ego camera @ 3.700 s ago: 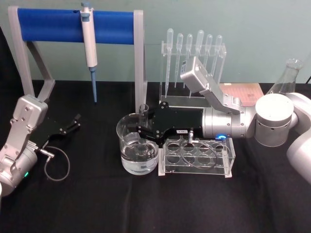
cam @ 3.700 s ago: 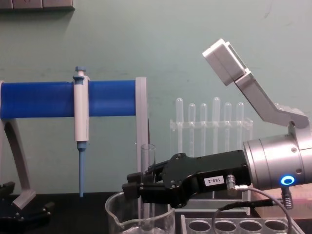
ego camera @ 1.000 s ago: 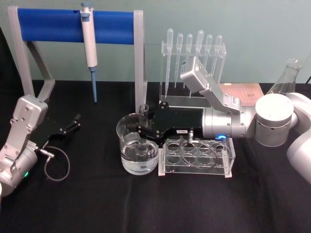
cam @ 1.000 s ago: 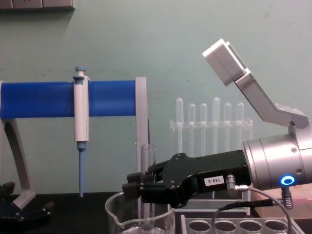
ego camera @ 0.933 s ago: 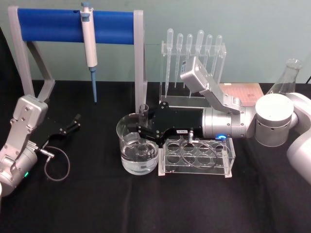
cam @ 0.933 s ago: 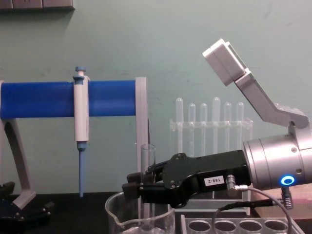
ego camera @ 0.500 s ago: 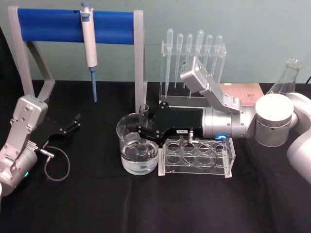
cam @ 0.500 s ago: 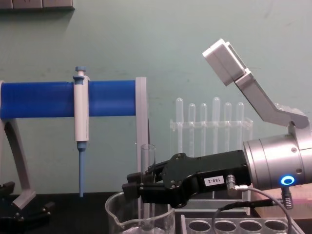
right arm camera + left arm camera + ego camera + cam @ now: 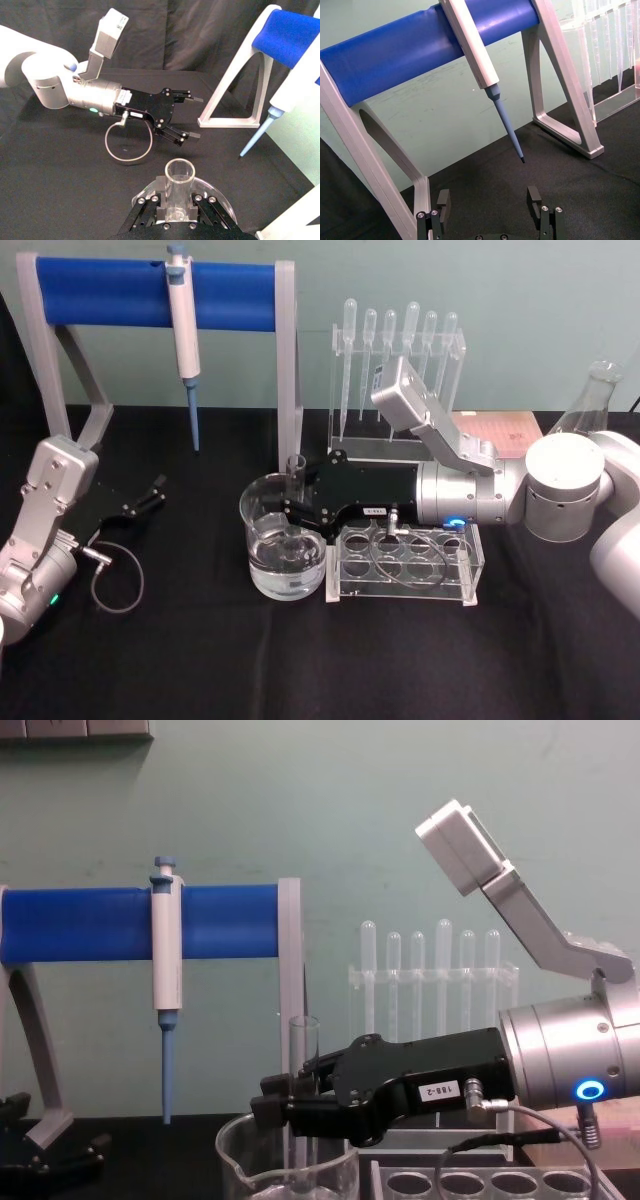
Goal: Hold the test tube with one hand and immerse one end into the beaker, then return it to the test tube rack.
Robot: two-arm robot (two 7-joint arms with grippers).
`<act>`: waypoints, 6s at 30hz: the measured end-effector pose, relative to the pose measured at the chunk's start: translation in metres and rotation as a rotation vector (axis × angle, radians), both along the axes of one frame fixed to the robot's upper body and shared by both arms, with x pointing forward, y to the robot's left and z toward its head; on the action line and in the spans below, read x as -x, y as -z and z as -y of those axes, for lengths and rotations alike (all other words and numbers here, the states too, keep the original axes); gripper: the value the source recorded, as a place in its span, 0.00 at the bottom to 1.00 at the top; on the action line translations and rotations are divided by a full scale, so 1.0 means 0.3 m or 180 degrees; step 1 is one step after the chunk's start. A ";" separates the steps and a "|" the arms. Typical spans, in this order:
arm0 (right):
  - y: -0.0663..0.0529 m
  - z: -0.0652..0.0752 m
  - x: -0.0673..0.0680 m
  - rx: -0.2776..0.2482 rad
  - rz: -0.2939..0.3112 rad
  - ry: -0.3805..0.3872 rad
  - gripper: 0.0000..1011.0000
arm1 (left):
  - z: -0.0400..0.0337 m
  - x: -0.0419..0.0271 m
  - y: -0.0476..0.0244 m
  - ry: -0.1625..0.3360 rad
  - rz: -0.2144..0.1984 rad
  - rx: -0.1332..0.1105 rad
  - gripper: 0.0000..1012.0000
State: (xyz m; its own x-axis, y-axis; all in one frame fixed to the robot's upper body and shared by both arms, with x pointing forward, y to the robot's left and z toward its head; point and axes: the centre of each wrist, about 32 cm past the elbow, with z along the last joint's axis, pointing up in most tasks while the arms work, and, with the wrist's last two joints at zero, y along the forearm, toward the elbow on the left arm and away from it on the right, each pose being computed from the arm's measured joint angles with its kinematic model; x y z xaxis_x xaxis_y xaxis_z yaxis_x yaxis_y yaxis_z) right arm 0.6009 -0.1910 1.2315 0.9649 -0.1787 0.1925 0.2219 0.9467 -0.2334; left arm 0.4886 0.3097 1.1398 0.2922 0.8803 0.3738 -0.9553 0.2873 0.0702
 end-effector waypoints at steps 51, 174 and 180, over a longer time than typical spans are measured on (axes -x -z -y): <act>-0.266 0.077 0.054 -0.0242 0.0508 0.0125 0.22 | 0.000 0.000 0.000 0.0000 0.0000 0.0000 0.99; -0.048 0.310 0.294 -0.0496 0.0408 0.1057 0.99 | 0.000 0.000 0.000 0.0000 0.0000 0.0000 0.99; -0.034 0.316 0.332 -0.0816 0.0525 0.1504 0.99 | 0.000 0.000 0.000 0.0000 0.0000 0.0000 0.99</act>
